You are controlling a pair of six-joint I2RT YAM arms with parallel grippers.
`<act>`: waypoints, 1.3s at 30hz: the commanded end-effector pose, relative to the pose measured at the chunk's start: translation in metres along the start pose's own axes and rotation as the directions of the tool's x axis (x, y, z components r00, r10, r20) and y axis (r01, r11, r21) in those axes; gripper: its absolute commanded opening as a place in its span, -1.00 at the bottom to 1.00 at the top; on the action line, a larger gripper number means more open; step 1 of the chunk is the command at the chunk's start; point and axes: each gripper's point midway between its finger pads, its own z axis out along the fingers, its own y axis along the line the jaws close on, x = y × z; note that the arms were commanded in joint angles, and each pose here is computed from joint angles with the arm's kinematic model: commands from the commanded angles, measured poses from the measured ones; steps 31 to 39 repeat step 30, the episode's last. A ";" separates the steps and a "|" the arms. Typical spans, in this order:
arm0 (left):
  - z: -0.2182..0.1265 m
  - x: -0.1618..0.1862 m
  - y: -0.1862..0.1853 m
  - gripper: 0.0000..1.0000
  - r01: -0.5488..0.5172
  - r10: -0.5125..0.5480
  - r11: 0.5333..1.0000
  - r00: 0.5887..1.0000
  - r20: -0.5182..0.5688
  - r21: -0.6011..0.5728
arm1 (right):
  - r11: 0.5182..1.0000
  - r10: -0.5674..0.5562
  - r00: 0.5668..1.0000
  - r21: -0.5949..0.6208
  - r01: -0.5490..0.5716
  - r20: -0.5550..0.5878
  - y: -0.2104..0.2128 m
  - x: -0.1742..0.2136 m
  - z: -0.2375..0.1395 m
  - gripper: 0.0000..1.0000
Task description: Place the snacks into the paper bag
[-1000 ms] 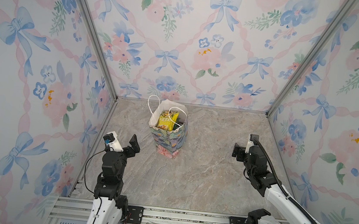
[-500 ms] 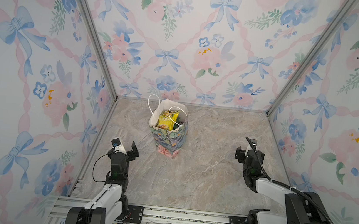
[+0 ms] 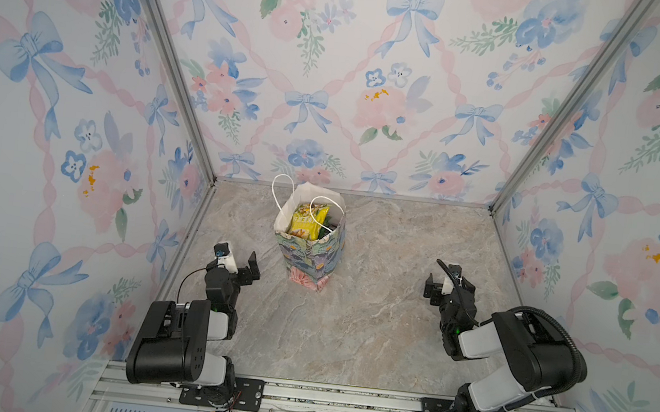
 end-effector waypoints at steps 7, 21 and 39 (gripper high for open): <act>0.011 -0.003 -0.036 0.96 -0.134 0.130 0.982 0.991 0.040 0.130 | 0.999 0.039 0.999 -0.033 -0.038 0.021 -0.001 -0.023 0.014 0.93; 0.021 0.002 -0.033 0.96 -0.141 0.141 0.987 0.990 0.006 0.082 | 0.998 0.048 0.999 -0.039 -0.047 0.002 -0.001 -0.022 0.018 0.93; 0.023 0.003 -0.033 0.96 -0.152 0.152 0.986 0.988 0.000 0.065 | 0.997 0.046 0.999 -0.060 -0.045 0.018 0.001 -0.023 0.014 0.93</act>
